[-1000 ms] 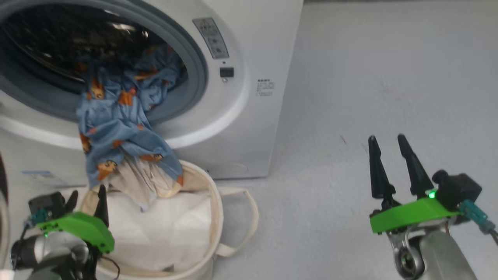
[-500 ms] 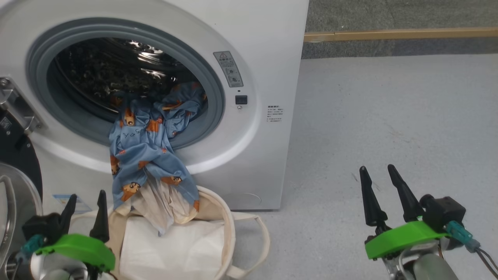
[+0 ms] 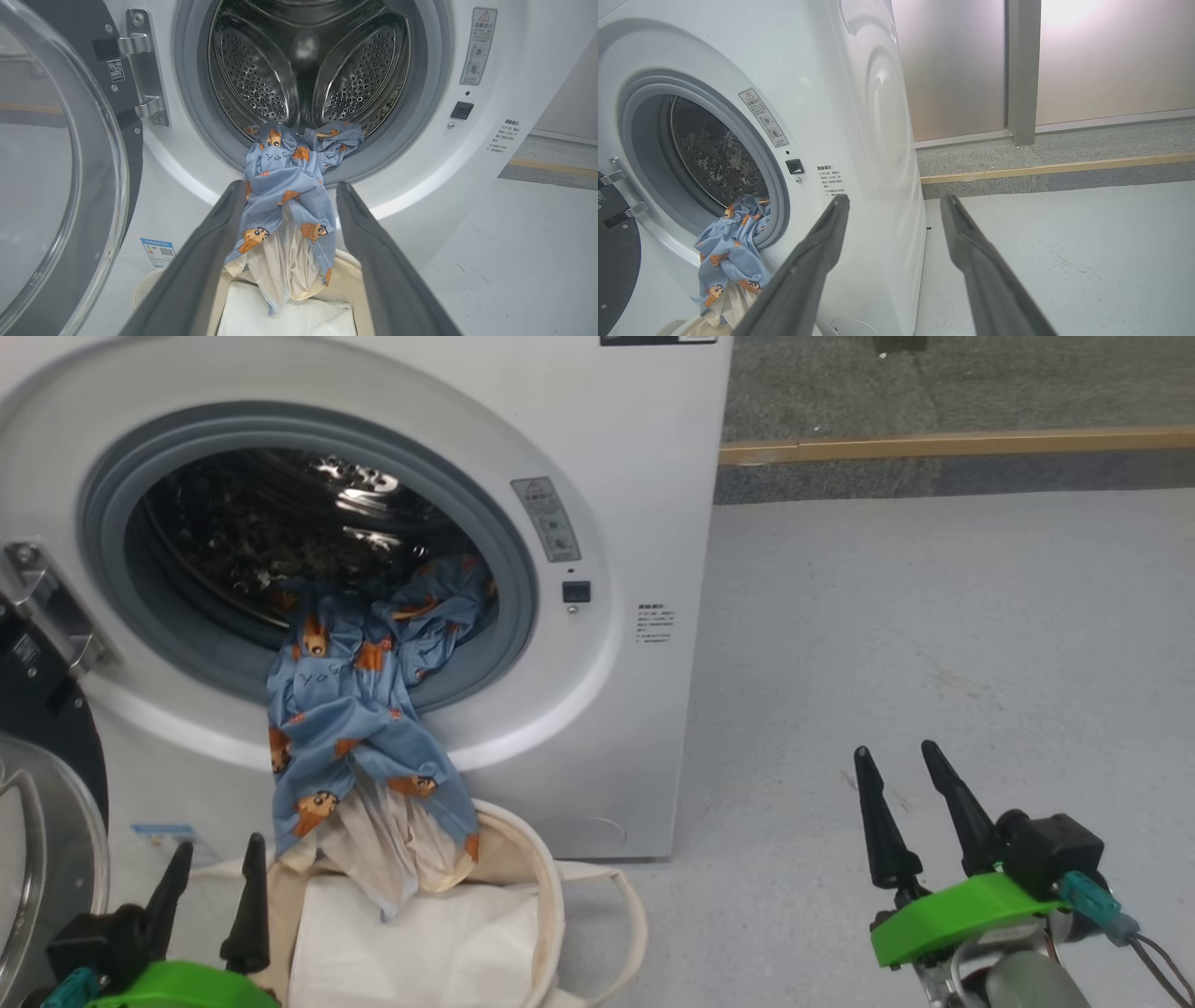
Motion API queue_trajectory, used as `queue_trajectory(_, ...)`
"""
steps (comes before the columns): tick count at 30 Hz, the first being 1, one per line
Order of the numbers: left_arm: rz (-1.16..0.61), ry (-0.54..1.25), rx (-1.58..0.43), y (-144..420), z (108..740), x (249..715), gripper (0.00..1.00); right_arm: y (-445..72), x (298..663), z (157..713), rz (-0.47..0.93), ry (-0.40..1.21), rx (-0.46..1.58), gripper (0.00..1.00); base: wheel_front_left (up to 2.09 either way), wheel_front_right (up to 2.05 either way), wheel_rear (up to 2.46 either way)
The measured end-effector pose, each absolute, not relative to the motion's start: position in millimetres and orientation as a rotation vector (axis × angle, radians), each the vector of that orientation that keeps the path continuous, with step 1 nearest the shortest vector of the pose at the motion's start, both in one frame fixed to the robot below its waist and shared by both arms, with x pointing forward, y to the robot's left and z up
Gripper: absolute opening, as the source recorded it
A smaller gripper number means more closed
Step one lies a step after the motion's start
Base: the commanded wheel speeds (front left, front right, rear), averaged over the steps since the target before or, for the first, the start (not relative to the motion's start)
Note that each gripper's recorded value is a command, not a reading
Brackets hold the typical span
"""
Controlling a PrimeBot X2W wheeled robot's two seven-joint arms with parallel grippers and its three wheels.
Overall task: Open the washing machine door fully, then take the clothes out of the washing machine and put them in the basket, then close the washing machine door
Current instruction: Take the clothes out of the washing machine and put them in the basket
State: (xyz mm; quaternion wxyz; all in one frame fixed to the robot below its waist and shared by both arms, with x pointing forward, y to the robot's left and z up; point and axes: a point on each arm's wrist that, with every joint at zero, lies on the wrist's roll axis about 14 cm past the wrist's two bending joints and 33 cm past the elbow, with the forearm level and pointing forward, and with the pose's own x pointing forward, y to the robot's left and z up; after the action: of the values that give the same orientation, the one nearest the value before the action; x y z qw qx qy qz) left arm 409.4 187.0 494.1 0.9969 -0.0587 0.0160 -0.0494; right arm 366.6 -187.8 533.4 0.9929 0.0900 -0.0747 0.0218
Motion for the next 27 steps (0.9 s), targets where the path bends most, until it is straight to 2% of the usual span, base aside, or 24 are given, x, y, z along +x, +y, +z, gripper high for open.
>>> queue_trajectory(9, -0.123, 0.001, -0.117, 179, 510, 411, 1.0, -194, 361, 537, 0.025, -0.163, 0.179, 1.0, 0.0, 0.0, 0.0)
queue_trajectory(27, -0.136, 0.056, -0.11, 174, 497, 411, 1.0, -198, 361, 533, 0.014, -0.151, 0.18, 1.0, 0.0, 0.0, 0.0)
